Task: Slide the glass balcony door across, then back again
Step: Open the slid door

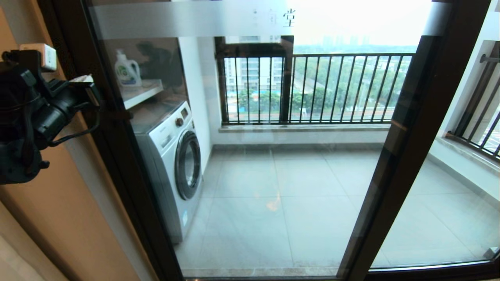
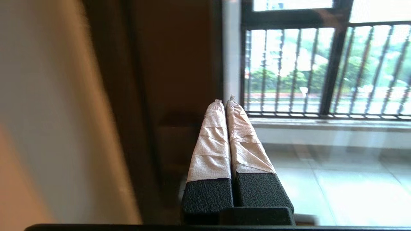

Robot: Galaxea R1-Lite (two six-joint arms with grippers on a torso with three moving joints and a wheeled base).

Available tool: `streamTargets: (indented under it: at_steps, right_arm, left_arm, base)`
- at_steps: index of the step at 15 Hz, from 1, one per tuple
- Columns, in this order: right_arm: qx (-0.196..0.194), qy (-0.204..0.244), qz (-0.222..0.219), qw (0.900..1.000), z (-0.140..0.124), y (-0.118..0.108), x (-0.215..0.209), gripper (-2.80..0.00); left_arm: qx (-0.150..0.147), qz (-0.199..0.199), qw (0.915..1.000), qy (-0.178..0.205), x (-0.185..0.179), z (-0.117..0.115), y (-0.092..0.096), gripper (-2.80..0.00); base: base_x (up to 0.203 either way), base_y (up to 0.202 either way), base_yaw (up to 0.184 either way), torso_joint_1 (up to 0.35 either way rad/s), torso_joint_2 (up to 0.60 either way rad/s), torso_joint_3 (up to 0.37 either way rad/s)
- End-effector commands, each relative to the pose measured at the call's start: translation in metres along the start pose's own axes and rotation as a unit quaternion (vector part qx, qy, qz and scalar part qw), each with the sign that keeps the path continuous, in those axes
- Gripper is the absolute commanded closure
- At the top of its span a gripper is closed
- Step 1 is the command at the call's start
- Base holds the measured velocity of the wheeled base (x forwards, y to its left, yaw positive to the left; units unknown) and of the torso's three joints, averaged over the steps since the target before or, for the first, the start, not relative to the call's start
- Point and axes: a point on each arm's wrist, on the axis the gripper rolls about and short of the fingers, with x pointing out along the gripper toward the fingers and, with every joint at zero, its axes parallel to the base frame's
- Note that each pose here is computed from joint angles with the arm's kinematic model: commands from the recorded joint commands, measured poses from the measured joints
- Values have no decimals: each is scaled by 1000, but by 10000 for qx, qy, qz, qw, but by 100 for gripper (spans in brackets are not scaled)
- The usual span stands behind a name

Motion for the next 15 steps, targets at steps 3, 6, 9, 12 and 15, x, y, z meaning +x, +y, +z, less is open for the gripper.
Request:
streamTargets:
  at_steps: [3, 6, 9, 12, 15]
  right_arm:
    - [-1, 10, 3, 10000, -1, 0, 0, 0]
    - [-1, 18, 3, 10000, -1, 0, 0, 0]
    - [-1, 18, 3, 10000, -1, 0, 0, 0]
    - [-1, 18, 3, 10000, -1, 0, 0, 0]
    - [-1, 11, 3, 10000, -1, 0, 0, 0]
  left_arm:
    - [-57, -279, 9983, 507, 13, -43, -24, 0]
    - [-42, -296, 9956, 891, 4, -64, -23, 0]
    - [6, -181, 9925, 1210, 5, -87, -16, 0]
    - [15, -164, 9894, 1442, 0, -100, -15, 0]
    - [27, -167, 9848, 1730, -4, -119, -16, 0]
  base:
    - [0, 0, 0, 0, 0, 0]
    - [0, 0, 0, 0, 0, 0]
    - [0, 0, 0, 0, 0, 0]
    - [0, 0, 0, 0, 0, 0]
    - [0, 0, 0, 0, 0, 0]
